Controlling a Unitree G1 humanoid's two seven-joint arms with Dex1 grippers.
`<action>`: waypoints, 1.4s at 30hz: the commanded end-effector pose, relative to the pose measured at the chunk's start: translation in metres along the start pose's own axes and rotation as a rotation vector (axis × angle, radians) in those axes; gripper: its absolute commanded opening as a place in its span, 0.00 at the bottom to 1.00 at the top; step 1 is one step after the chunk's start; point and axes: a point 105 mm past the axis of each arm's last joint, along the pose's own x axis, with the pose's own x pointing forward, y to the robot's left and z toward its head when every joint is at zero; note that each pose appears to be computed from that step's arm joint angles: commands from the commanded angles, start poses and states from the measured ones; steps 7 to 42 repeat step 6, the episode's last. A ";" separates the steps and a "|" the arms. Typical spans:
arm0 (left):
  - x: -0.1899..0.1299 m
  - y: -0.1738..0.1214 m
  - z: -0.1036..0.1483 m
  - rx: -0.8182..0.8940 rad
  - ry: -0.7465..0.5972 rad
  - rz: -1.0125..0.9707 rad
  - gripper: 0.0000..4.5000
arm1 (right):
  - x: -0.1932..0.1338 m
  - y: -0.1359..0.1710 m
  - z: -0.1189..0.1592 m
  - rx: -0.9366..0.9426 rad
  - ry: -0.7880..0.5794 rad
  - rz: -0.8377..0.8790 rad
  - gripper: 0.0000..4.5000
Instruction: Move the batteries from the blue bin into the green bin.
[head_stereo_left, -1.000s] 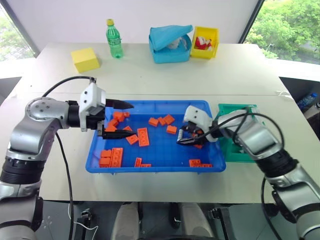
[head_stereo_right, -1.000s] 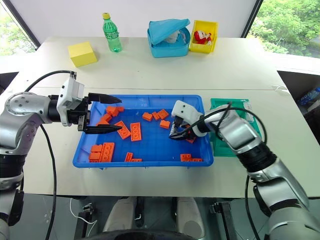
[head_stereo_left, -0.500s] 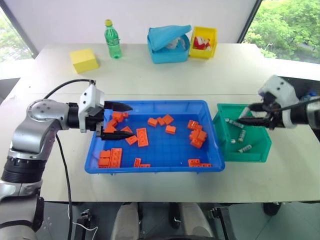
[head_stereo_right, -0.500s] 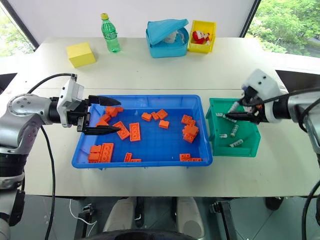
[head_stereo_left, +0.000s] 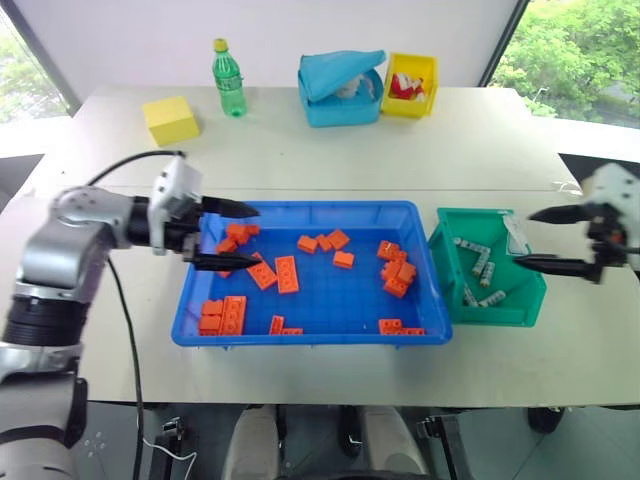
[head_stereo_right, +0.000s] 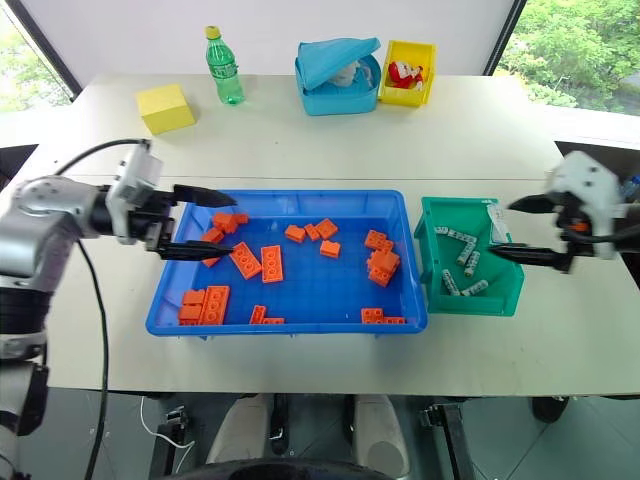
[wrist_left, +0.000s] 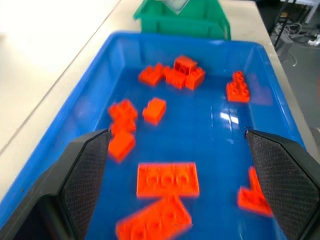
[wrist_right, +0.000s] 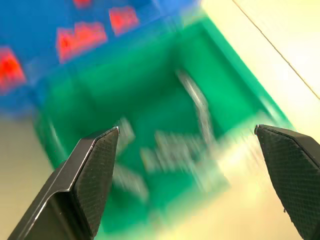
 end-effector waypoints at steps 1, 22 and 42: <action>-0.034 0.005 0.011 0.019 0.012 0.041 1.00 | -0.027 -0.007 -0.002 -0.045 -0.033 0.004 0.99; -0.064 0.002 0.009 0.012 0.075 0.076 1.00 | -0.027 -0.010 -0.017 0.001 -0.045 0.008 0.99; -0.064 0.002 0.009 0.012 0.075 0.076 1.00 | -0.027 -0.010 -0.017 0.001 -0.045 0.008 0.99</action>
